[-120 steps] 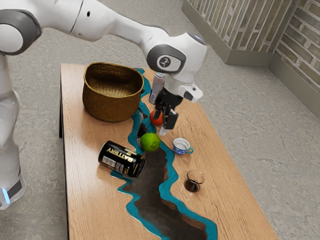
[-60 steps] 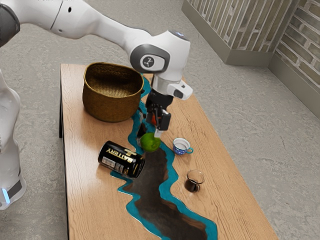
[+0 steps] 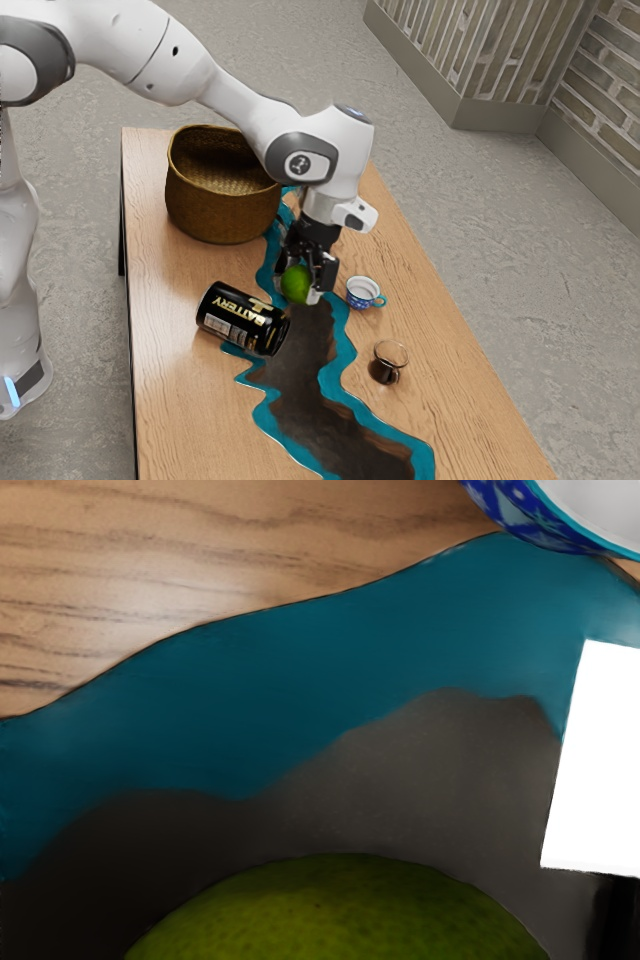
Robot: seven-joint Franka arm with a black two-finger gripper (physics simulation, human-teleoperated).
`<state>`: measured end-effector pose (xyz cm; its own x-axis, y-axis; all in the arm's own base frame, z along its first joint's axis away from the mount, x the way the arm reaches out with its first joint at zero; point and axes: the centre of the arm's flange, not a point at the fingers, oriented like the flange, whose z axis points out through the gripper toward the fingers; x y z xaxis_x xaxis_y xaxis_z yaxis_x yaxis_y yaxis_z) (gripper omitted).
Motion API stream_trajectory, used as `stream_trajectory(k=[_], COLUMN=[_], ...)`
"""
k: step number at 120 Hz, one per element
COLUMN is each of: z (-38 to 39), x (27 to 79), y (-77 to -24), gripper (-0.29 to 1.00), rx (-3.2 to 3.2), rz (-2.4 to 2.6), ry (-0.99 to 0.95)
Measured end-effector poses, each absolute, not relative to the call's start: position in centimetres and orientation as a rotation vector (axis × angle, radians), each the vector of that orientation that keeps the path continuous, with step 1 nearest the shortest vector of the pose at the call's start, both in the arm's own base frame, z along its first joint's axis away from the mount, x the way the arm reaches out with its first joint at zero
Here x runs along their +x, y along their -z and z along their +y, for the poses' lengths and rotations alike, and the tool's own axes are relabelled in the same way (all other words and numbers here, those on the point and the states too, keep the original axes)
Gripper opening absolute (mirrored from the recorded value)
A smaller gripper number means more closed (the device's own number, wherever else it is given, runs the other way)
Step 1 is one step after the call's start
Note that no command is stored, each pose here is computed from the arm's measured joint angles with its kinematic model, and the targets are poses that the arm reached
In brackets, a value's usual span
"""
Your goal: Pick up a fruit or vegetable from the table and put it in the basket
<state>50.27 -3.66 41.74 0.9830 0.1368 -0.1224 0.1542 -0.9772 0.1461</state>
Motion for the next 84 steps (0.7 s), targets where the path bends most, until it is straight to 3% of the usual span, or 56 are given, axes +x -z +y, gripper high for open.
stream_trajectory(k=[23,42,49,64,75,84], z=[-3.6,-2.4,-2.5,-4.3,-4.4,-4.1], x=[50.9,50.8,50.8,50.6,50.4,50.5], y=[-40.3,-39.9,-40.5,-41.0,-42.2,-45.1], gripper=[0.71,0.92,0.73,0.48,0.36,0.36], rx=[2.964,2.950,2.949,2.964,2.969,2.980], rz=[0.241,0.289,0.285,0.235,0.235,0.245], ry=[0.137,0.127,0.107,0.104,0.097,0.084])
